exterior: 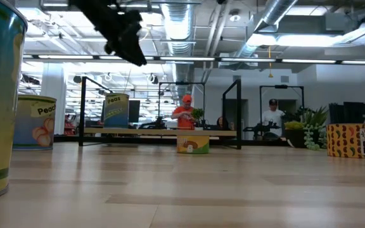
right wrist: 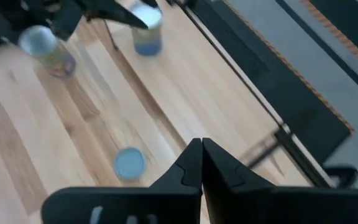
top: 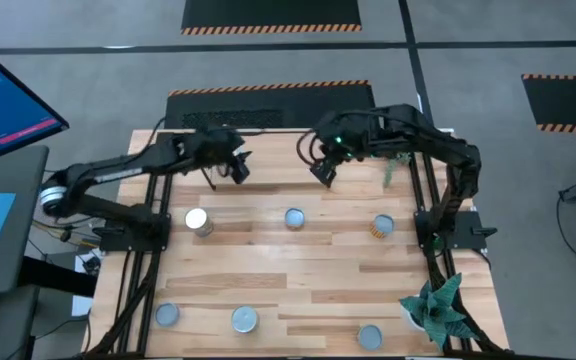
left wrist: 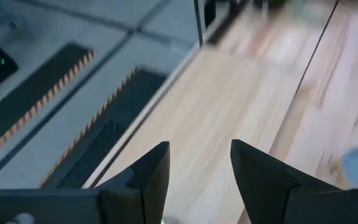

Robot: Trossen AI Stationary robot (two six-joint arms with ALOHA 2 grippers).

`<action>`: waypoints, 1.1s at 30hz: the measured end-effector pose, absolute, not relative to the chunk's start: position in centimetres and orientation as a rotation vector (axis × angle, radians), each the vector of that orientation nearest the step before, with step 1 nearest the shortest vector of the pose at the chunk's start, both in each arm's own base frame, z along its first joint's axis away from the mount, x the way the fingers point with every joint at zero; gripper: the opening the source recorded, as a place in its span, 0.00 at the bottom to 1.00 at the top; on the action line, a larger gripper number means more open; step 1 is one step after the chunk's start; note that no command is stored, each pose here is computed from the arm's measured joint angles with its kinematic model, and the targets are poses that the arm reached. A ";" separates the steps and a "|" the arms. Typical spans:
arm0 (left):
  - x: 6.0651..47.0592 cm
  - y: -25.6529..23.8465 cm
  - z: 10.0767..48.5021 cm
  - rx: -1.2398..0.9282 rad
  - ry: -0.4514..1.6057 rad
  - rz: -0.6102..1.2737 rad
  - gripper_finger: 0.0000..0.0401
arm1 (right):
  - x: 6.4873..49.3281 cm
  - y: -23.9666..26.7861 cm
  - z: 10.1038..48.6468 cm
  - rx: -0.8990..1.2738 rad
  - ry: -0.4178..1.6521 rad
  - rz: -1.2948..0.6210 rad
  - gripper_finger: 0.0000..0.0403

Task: Pick and place cans onto a shelf
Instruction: Put the canned peas on the shelf

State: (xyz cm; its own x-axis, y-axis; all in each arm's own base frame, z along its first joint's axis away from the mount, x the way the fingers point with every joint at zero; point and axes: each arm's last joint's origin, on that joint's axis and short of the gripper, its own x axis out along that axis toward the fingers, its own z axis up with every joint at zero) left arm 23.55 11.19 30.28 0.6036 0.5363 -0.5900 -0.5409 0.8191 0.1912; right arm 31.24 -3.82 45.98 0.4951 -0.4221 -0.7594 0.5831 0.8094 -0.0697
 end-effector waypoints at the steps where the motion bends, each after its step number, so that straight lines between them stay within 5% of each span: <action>1: 24.1 11.5 30.3 0.003 0.736 0.614 0.41 | 31.1 -3.6 45.8 0.209 0.880 -0.632 0.05; 15: 29.8 16.0 27.9 -0.004 1.179 0.571 0.41 | 31.1 -1.6 45.3 0.194 0.908 -0.645 0.06; 33: 29.1 16.6 25.9 0.044 1.399 0.699 0.41 | 31.1 -1.7 45.3 0.187 0.910 -0.642 0.06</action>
